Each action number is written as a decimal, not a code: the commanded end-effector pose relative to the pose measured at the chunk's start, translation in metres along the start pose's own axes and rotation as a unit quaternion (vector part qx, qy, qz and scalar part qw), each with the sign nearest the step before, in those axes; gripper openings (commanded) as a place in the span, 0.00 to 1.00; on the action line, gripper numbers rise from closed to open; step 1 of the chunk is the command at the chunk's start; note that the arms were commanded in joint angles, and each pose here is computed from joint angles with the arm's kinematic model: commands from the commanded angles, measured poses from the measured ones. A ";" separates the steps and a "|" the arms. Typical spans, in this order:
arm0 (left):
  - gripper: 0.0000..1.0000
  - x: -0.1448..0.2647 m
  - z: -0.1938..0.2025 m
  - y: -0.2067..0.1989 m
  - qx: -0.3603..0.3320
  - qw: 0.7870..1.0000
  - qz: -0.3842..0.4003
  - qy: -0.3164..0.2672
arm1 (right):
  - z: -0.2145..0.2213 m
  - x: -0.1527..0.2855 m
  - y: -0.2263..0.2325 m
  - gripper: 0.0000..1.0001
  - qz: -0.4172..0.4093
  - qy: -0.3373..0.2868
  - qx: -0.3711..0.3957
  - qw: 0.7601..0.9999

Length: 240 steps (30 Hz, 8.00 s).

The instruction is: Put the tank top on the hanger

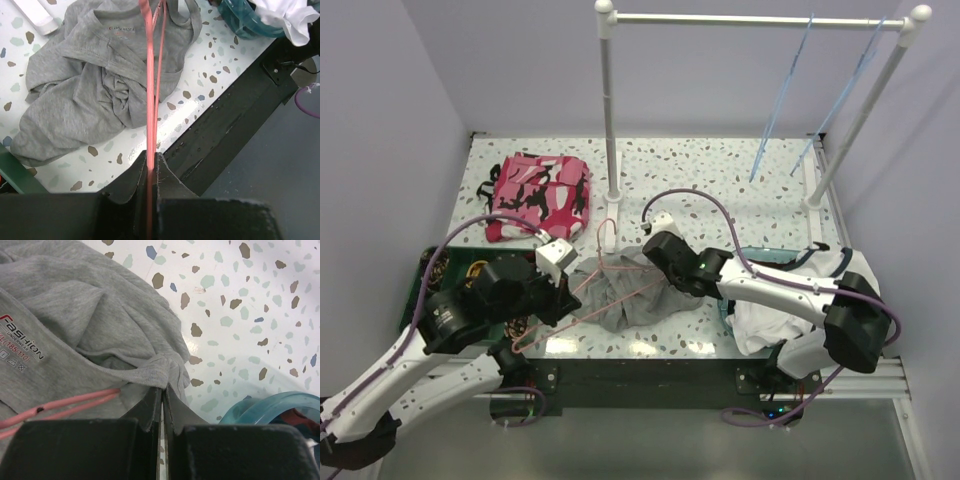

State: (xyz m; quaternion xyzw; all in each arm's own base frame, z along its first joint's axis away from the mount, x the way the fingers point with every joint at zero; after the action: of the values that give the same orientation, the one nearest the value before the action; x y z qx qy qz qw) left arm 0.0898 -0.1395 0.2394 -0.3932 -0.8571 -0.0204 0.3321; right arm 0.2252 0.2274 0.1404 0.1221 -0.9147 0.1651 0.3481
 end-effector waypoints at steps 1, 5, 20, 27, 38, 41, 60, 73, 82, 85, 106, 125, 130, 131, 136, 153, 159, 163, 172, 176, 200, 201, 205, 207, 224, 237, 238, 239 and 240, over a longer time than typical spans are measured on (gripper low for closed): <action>0.00 -0.009 -0.012 -0.006 0.008 1.000 0.016 -0.024 | -0.023 0.019 -0.006 0.00 -0.003 -0.025 -0.024 0.999; 0.00 -0.020 -0.013 -0.008 0.009 0.999 0.029 -0.033 | -0.025 0.020 -0.006 0.00 -0.004 -0.022 -0.024 0.999; 0.00 -0.084 -0.022 -0.025 0.066 0.993 0.029 -0.098 | -0.044 0.040 -0.007 0.00 -0.022 -0.028 -0.044 0.998; 0.00 -0.115 -0.033 -0.027 0.064 0.985 0.009 -0.158 | -0.052 0.049 -0.009 0.00 -0.031 -0.045 -0.063 0.997; 0.00 -0.136 -0.051 -0.032 0.047 0.972 0.035 -0.228 | -0.064 0.053 -0.015 0.00 -0.018 -0.074 -0.084 0.993; 0.00 -0.137 -0.050 -0.026 0.053 0.969 0.039 -0.240 | -0.069 0.053 -0.016 0.07 -0.019 -0.083 -0.090 0.992; 0.00 -0.147 -0.049 -0.008 0.053 0.969 0.054 -0.237 | -0.099 0.098 0.013 0.61 -0.229 -0.223 -0.062 0.945; 0.00 -0.146 -0.045 -0.013 0.047 0.971 0.069 -0.224 | -0.118 0.067 0.031 0.50 -0.200 -0.227 -0.059 0.951; 0.00 -0.148 -0.046 -0.014 0.049 0.970 0.075 -0.225 | -0.117 0.064 0.025 0.37 -0.180 -0.237 -0.081 0.951; 0.00 -0.148 -0.047 -0.015 0.049 0.970 0.078 -0.227 | -0.115 0.061 0.026 0.32 -0.175 -0.236 -0.079 0.952; 0.35 -0.149 -0.048 -0.014 0.068 0.970 0.069 -0.222 | -0.104 0.046 0.021 0.00 -0.134 -0.220 -0.026 0.966; 0.54 -0.117 -0.041 0.013 0.129 0.971 -0.037 -0.200 | -0.102 0.030 0.012 0.00 -0.065 -0.210 -0.062 0.974; 0.53 -0.114 -0.036 0.033 0.193 0.961 -0.115 -0.162 | -0.106 0.030 0.009 0.00 -0.035 -0.208 -0.079 0.974; 0.53 -0.115 -0.036 0.036 0.197 0.960 -0.124 -0.156 | -0.106 0.030 0.010 0.00 -0.031 -0.207 -0.079 0.975; 0.50 -0.134 -0.051 0.045 0.205 0.960 -0.163 -0.101 | -0.108 0.030 0.005 0.00 0.008 -0.206 -0.094 0.974; 0.37 -0.172 -0.047 0.049 0.252 0.941 -0.224 -0.012 | -0.109 0.034 0.003 0.00 0.038 -0.215 -0.119 0.969; 0.36 -0.183 -0.050 0.041 0.256 0.937 -0.237 -0.011 | -0.107 0.035 0.002 0.00 0.037 -0.217 -0.123 0.968; 0.38 -0.191 -0.053 0.037 0.259 0.935 -0.243 -0.017 | -0.105 0.035 0.004 0.00 0.036 -0.216 -0.123 0.968; 0.38 -0.199 -0.038 0.043 0.258 0.920 -0.293 -0.013 | -0.103 0.038 0.002 0.00 0.034 -0.219 -0.129 0.967; 0.38 -0.203 -0.032 0.047 0.259 0.917 -0.305 -0.012 | -0.104 0.039 0.003 0.00 0.033 -0.220 -0.131 0.966; 0.00 -0.192 -0.026 0.052 0.247 0.923 -0.291 -0.049 | -0.105 0.042 -0.004 0.00 0.055 -0.227 -0.137 0.963; 0.00 -0.191 -0.025 0.052 0.243 0.925 -0.290 -0.046 | -0.107 0.043 -0.004 0.00 0.059 -0.229 -0.138 0.962; 0.00 -0.180 -0.024 0.051 0.241 0.928 -0.279 -0.056 | -0.113 0.045 -0.011 0.00 0.091 -0.235 -0.143 0.957; 0.00 -0.175 -0.024 0.051 0.238 0.929 -0.275 -0.061 | -0.118 0.047 -0.015 0.00 0.106 -0.240 -0.147 0.954; 0.49 -0.178 0.007 0.043 0.296 0.928 -0.221 -0.049 | -0.104 0.044 -0.018 0.00 0.114 -0.226 -0.143 0.957; 0.29 -0.186 0.002 0.043 0.332 0.923 -0.165 -0.104 | -0.102 0.043 -0.019 0.00 0.118 -0.223 -0.139 0.958; 0.28 -0.185 0.002 0.044 0.330 0.924 -0.164 -0.105 | -0.101 0.042 -0.019 0.00 0.119 -0.221 -0.136 0.958; 0.27 -0.183 0.001 0.044 0.329 0.924 -0.162 -0.109 | -0.100 0.041 -0.019 0.00 0.120 -0.220 -0.135 0.959; 0.22 -0.182 0.001 0.044 0.329 0.923 -0.163 -0.112 | -0.100 0.041 -0.019 0.00 0.122 -0.220 -0.135 0.959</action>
State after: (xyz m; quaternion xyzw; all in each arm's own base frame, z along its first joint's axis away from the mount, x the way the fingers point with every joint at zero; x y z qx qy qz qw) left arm 0.1963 -0.2221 0.0992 -0.0971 -0.8961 0.2060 0.3810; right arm 0.2608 0.2490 0.2300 0.0227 -0.9850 0.0794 0.1516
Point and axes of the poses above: each gripper's point midway between its finger pads, its own x axis back along the fingers, its own y axis along the line the jaws close on, z = x × y, the point moved 4 cm from there along x, back along the fingers, and after that the axes turned 5 degrees about -x, right-handed, at the moved point
